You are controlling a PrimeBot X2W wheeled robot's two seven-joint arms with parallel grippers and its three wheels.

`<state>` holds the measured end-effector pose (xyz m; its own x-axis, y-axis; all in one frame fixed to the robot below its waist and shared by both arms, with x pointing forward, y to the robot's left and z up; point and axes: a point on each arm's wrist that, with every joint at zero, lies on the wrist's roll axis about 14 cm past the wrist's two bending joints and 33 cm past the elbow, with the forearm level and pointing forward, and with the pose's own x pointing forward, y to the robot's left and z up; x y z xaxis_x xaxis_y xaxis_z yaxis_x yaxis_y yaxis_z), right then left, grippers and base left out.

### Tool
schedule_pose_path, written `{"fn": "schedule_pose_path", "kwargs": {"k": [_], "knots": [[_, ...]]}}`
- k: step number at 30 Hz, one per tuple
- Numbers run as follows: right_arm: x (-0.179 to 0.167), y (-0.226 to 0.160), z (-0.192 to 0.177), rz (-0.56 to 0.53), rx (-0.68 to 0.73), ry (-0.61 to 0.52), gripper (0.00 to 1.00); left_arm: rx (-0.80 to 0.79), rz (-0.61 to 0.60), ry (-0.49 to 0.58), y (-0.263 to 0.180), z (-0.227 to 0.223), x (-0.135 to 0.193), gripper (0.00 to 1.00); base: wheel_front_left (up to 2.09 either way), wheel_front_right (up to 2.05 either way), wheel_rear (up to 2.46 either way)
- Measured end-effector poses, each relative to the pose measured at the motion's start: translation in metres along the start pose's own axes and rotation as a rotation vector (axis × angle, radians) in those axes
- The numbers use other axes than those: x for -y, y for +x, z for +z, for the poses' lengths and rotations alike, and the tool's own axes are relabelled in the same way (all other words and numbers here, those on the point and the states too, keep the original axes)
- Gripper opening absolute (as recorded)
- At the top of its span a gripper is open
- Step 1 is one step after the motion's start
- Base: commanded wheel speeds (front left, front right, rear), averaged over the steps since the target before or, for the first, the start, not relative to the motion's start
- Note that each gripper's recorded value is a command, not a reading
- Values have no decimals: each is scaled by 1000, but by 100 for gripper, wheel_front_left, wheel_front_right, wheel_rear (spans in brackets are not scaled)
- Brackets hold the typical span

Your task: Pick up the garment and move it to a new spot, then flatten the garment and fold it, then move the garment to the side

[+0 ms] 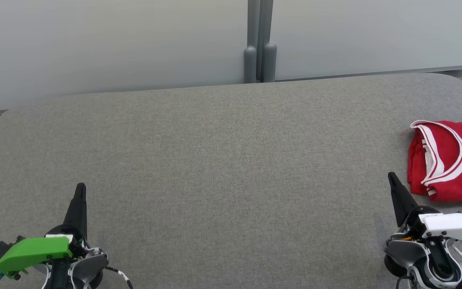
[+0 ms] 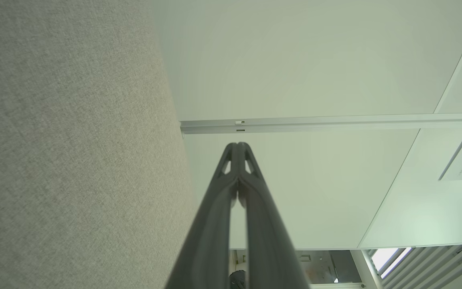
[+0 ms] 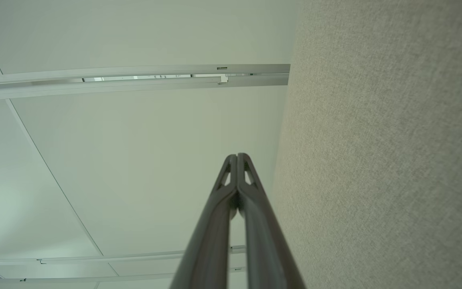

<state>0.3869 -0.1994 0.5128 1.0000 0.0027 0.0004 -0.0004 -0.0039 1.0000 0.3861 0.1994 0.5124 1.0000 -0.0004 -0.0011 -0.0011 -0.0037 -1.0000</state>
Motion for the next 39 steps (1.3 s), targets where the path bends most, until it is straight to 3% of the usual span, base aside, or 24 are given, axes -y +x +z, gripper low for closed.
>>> {"fn": "schedule_pose_path", "kwargs": {"k": [39], "knots": [[0,0,0,0,0,0,0,0,0,-1,0,0,0,0,0,0,0]]}}
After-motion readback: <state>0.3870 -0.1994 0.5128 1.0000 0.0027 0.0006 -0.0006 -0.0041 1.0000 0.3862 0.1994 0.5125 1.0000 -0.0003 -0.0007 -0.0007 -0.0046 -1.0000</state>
